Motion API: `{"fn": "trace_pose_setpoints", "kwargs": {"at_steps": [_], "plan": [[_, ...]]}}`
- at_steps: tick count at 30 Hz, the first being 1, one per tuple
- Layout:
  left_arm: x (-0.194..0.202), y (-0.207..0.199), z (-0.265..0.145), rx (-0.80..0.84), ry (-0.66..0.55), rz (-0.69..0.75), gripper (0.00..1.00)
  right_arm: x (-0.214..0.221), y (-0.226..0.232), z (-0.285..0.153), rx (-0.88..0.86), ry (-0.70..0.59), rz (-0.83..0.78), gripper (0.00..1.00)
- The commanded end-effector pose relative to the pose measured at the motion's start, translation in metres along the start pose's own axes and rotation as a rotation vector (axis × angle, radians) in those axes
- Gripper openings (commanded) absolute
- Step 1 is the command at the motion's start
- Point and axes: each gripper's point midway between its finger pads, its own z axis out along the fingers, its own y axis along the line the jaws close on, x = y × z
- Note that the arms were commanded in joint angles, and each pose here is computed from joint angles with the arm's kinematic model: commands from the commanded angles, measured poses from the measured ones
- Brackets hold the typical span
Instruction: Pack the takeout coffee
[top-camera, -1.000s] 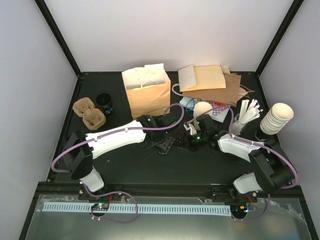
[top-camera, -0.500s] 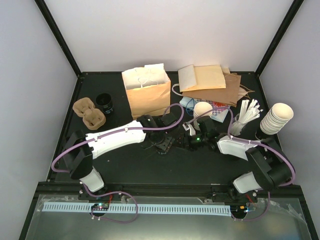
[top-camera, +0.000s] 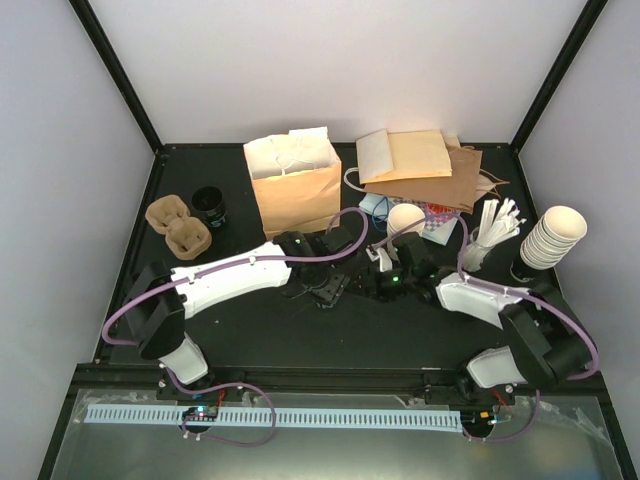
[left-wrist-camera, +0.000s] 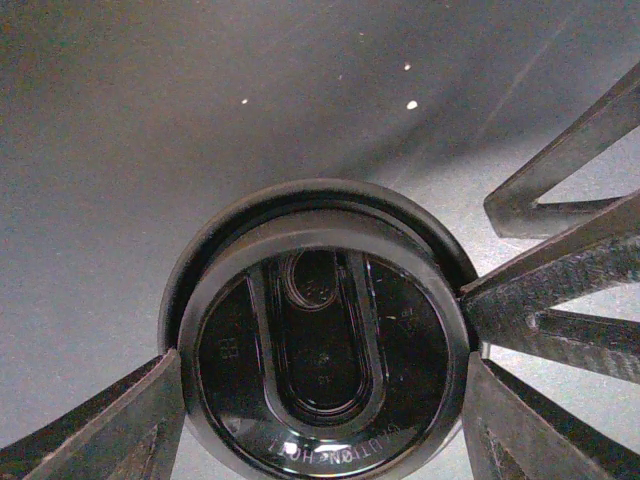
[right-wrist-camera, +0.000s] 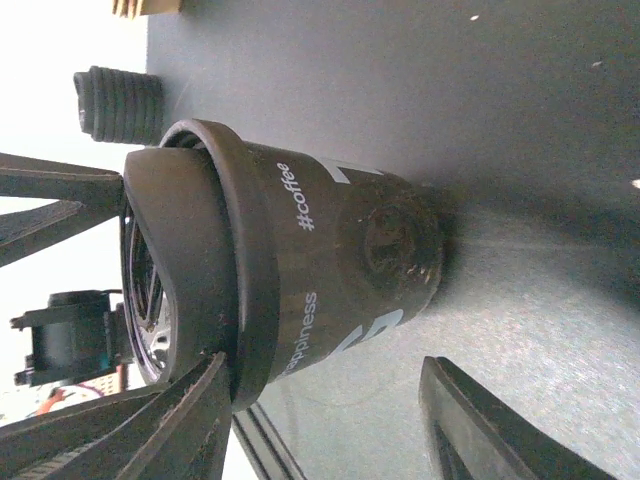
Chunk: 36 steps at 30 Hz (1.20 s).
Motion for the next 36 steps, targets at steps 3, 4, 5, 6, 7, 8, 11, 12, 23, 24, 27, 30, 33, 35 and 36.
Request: {"fn": "trace_pose_setpoints", "kwargs": {"at_steps": [3,4,5,6,7,8,11,12,23,24,27,30,33,35,36], "plan": [[0.015,-0.012,0.011,0.049,0.064,0.016,0.54,0.014,-0.032,-0.027,0.284,-0.007,0.062,0.56],[0.015,-0.012,0.01,0.047,0.063,0.016,0.54,0.006,-0.021,-0.031,0.266,-0.027,0.04,0.57],[0.015,-0.011,0.009,0.046,0.063,0.017,0.54,0.0,-0.013,-0.035,0.252,-0.037,0.024,0.58],[0.015,-0.011,0.008,0.044,0.059,0.018,0.54,-0.005,-0.006,-0.038,0.241,-0.047,0.006,0.58],[0.014,-0.011,0.006,0.044,0.054,0.017,0.54,-0.01,0.0,-0.042,0.233,-0.061,-0.009,0.59],[0.013,-0.01,0.005,0.043,0.049,0.018,0.54,-0.013,0.005,-0.044,0.23,-0.071,-0.029,0.59],[0.007,-0.01,-0.004,0.045,0.029,0.029,0.55,-0.021,0.014,-0.054,0.238,-0.11,-0.075,0.59],[0.004,-0.01,-0.007,0.042,0.025,0.031,0.55,-0.023,0.015,-0.056,0.244,-0.119,-0.085,0.6],[-0.006,-0.013,-0.018,0.047,0.006,0.036,0.74,-0.022,0.016,-0.072,0.303,-0.151,-0.139,0.63],[-0.006,-0.013,-0.019,0.049,0.005,0.034,0.77,-0.022,0.016,-0.073,0.305,-0.152,-0.143,0.64],[-0.007,-0.014,-0.022,0.058,-0.004,0.03,0.86,-0.021,0.018,-0.076,0.313,-0.152,-0.165,0.66],[-0.009,-0.016,-0.028,0.074,-0.021,0.027,0.91,-0.022,0.019,-0.08,0.334,-0.15,-0.192,0.69],[-0.012,-0.018,-0.037,0.1,-0.041,0.023,0.95,-0.025,0.02,-0.087,0.366,-0.158,-0.218,0.72],[-0.014,-0.018,-0.044,0.102,-0.05,0.018,0.96,-0.028,0.024,-0.091,0.376,-0.163,-0.238,0.75],[-0.015,-0.017,-0.048,0.102,-0.056,0.017,0.96,-0.029,0.026,-0.092,0.379,-0.166,-0.248,0.76]]}}
